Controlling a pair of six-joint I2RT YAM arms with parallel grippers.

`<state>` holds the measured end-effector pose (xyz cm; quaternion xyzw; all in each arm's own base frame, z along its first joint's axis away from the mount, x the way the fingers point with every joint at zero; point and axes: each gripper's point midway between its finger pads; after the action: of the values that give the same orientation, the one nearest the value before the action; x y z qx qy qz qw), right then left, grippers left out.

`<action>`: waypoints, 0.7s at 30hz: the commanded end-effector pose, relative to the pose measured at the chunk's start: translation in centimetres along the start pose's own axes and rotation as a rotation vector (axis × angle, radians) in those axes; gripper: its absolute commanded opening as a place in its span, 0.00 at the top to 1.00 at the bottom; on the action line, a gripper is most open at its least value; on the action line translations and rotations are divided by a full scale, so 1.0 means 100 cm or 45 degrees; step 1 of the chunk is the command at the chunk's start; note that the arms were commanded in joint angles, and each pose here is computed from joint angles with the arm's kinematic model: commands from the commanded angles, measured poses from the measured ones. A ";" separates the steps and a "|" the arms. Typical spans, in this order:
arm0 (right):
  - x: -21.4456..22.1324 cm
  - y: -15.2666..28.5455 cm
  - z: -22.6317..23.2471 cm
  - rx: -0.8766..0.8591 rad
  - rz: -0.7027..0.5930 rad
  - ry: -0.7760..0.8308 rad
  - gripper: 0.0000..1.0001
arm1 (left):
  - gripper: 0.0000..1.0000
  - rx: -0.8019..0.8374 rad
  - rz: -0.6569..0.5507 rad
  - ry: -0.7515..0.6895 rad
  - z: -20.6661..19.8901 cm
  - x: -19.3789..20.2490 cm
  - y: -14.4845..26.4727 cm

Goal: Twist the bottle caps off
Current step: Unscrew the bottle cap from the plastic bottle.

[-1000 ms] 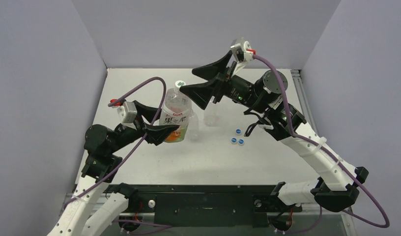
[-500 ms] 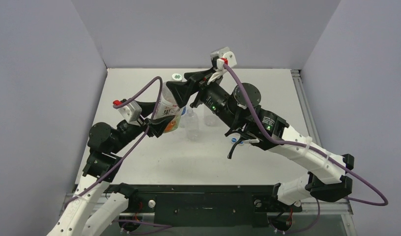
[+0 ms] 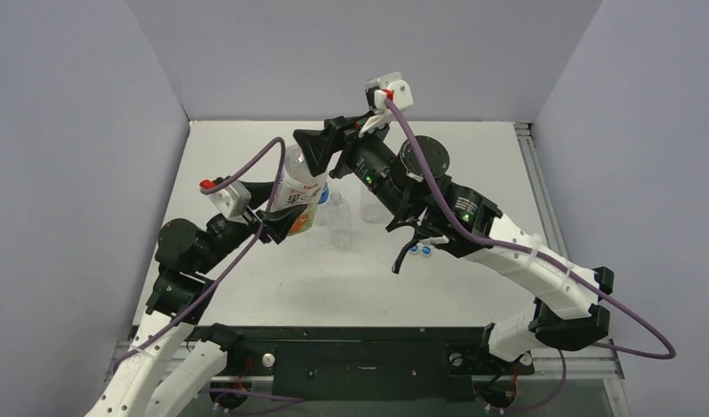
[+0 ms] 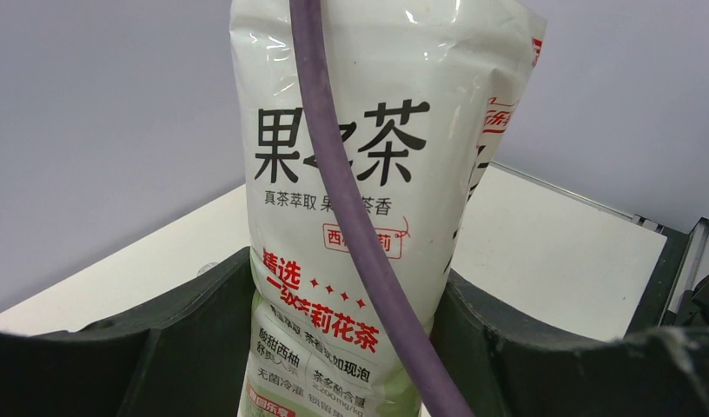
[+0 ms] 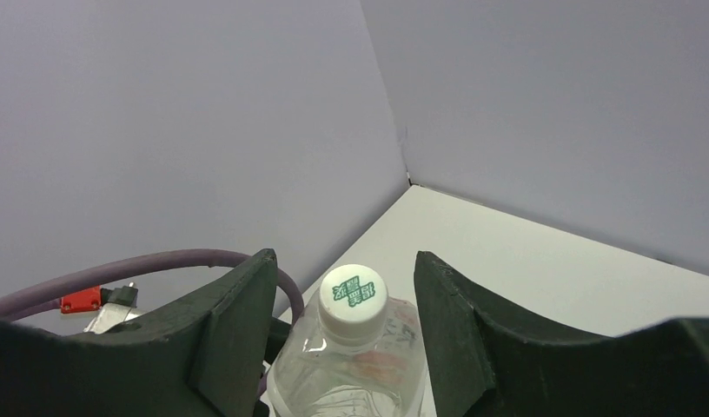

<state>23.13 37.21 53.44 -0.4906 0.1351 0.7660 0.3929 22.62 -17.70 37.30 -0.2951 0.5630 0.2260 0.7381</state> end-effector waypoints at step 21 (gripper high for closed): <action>0.003 -0.009 -0.001 -0.026 0.044 -0.030 0.76 | 1.00 -0.141 -0.004 -0.042 0.019 -0.005 0.005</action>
<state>23.87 38.30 52.16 -0.4852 0.1506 0.7763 0.3732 22.36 -17.54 37.51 -0.2976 0.5585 0.2249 0.7409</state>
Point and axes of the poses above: each gripper's point midway between its finger pads, its own y axis back along the fingers, its own z axis along the line the jaws close on, x = y × z, and after that the axes turned 12 degrees about -y, right-handed
